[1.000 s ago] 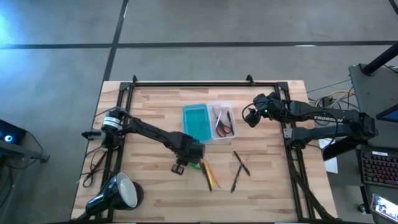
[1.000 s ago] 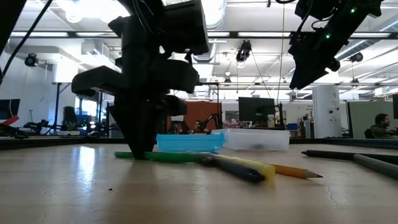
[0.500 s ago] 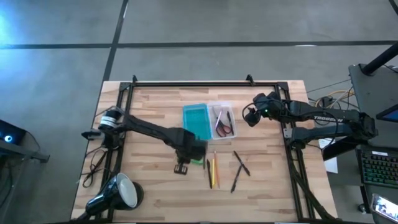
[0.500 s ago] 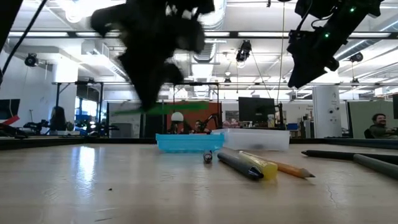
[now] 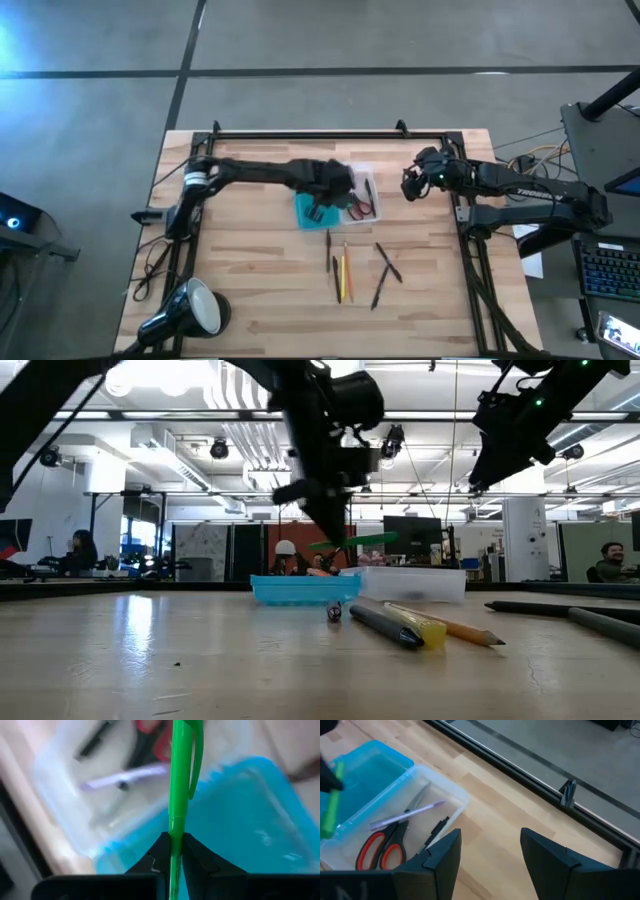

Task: Pick & place school supplies into a supply box
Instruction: Put the green pen into the blue supply box, then put the black pen into the blue supply box

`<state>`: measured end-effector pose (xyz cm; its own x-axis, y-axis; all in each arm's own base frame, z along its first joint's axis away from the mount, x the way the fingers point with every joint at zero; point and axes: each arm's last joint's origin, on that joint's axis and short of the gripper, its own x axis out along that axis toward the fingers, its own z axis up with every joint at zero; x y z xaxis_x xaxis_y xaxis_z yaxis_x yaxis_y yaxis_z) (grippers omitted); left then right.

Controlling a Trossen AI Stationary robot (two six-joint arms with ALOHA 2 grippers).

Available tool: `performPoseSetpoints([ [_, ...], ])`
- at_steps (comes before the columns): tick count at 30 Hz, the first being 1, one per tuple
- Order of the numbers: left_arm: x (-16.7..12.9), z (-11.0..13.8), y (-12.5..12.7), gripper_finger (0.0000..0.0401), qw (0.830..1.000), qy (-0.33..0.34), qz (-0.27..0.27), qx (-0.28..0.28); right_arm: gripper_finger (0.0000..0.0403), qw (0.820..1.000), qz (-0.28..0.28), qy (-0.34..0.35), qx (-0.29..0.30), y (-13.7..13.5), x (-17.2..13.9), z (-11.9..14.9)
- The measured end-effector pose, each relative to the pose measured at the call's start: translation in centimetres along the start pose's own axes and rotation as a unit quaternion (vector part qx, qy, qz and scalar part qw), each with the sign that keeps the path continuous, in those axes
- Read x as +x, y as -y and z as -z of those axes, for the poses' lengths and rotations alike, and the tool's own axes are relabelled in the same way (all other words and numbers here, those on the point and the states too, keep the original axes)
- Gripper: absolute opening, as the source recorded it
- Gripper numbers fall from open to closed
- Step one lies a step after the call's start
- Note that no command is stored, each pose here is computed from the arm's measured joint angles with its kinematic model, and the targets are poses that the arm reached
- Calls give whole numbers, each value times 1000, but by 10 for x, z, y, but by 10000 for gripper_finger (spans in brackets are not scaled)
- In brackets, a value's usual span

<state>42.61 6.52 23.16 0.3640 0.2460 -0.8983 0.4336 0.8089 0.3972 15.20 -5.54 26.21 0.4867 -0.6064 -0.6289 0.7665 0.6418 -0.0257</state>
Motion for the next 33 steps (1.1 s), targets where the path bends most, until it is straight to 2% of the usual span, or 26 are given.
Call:
performPoseSetpoints([
  [8,34,-15,-32,13,997,14,-43,56,194,1000,8,-26,-6,5,-4,7],
  [10,43,-21,-34,13,996,17,-45,69,194,999,2,-38,-10,5,-5,9],
  [14,59,-27,-36,20,996,24,-37,77,194,995,-48,-86,-5,4,-6,15],
  [20,66,-28,-37,59,996,31,-41,75,194,993,-51,-109,21,4,-6,18],
  [25,54,-29,-43,80,994,45,-61,74,194,992,-53,-110,19,4,-6,18],
  [29,29,-25,-48,86,995,17,-89,46,194,987,-89,-131,11,2,-5,21],
  [31,13,-22,-46,86,997,10,-81,15,194,983,-108,-149,5,-1,-4,25],
  [33,-6,-20,-43,86,997,19,-61,-40,194,977,-120,-173,16,-5,-2,29],
])
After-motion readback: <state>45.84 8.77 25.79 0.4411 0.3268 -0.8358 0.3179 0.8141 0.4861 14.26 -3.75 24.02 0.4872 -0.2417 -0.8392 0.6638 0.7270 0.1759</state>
